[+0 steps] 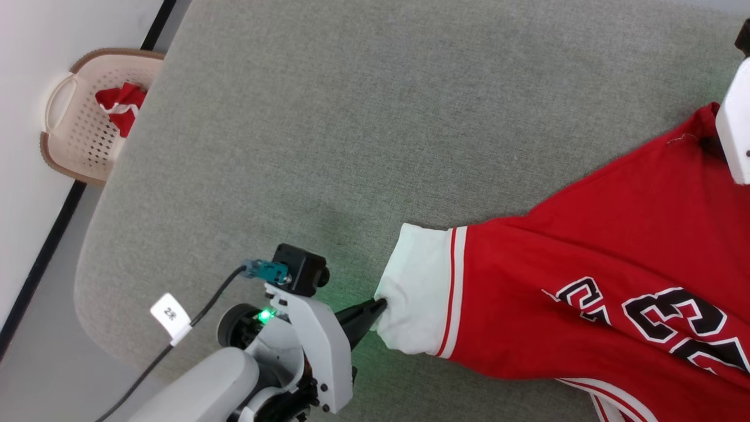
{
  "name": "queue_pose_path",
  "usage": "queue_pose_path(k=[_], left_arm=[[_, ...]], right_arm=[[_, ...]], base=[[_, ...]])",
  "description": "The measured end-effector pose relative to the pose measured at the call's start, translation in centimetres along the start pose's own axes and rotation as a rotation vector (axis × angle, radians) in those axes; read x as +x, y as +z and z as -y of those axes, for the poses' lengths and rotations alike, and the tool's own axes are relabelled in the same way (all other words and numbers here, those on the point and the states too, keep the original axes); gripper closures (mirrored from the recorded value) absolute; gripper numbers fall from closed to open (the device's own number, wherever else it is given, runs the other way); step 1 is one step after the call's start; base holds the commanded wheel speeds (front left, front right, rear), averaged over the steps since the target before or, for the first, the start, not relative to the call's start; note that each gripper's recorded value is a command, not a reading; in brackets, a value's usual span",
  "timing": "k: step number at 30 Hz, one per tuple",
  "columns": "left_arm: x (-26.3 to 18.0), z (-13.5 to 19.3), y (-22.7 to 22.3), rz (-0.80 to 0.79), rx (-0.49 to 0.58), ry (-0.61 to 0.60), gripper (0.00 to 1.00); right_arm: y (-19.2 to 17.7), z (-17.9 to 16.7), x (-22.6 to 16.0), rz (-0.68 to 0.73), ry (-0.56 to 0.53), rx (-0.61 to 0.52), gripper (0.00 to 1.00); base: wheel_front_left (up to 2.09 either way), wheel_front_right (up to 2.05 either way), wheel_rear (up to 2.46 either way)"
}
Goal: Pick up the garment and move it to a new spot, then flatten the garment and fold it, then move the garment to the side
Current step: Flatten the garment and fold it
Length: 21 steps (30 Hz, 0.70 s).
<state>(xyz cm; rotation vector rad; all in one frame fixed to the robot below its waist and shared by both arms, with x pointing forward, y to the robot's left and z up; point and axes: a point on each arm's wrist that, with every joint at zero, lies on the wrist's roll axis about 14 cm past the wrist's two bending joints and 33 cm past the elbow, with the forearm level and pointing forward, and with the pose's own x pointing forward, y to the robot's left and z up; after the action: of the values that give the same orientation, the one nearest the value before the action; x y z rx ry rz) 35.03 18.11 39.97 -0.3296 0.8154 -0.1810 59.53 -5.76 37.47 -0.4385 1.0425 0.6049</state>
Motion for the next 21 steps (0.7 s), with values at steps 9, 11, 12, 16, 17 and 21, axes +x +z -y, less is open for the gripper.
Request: queue_pose_path(k=[9, 11, 12, 16, 17, 21], left_arm=[[0.3, -0.4, 0.3, -0.005, 0.016, 0.000, 1.00], [0.3, -0.6, 0.5, -0.016, 0.033, 0.002, 1.00], [0.3, -0.7, 0.9, -0.020, 0.047, 0.005, 1.00], [-0.1, -1.0, 4.5, -0.004, 0.131, 0.012, 1.00], [-0.2, -1.0, 5.7, 0.002, 0.157, 0.013, 1.00], [-1.0, -1.0, 11.6, 0.055, 0.291, 0.047, 1.00]], right_arm=[[-1.1, 0.7, -1.2, -0.068, 0.000, 0.043, 1.00], [-1.4, 1.0, -1.7, -0.073, 0.002, 0.059, 1.00], [-1.7, 1.2, -2.0, -0.075, -0.001, 0.065, 1.00], [-2.2, 1.9, -3.5, -0.058, -0.019, 0.072, 1.00], [-2.2, 2.1, -4.0, -0.042, -0.027, 0.072, 1.00], [-1.2, 3.7, -6.8, 0.065, -0.068, 0.099, 1.00]], base=[[0.00, 0.00, 0.00], [0.00, 0.00, 0.00], [0.00, 0.00, 0.00], [0.00, 0.00, 0.00], [0.00, 0.00, 0.00], [0.00, 0.00, 0.00]])
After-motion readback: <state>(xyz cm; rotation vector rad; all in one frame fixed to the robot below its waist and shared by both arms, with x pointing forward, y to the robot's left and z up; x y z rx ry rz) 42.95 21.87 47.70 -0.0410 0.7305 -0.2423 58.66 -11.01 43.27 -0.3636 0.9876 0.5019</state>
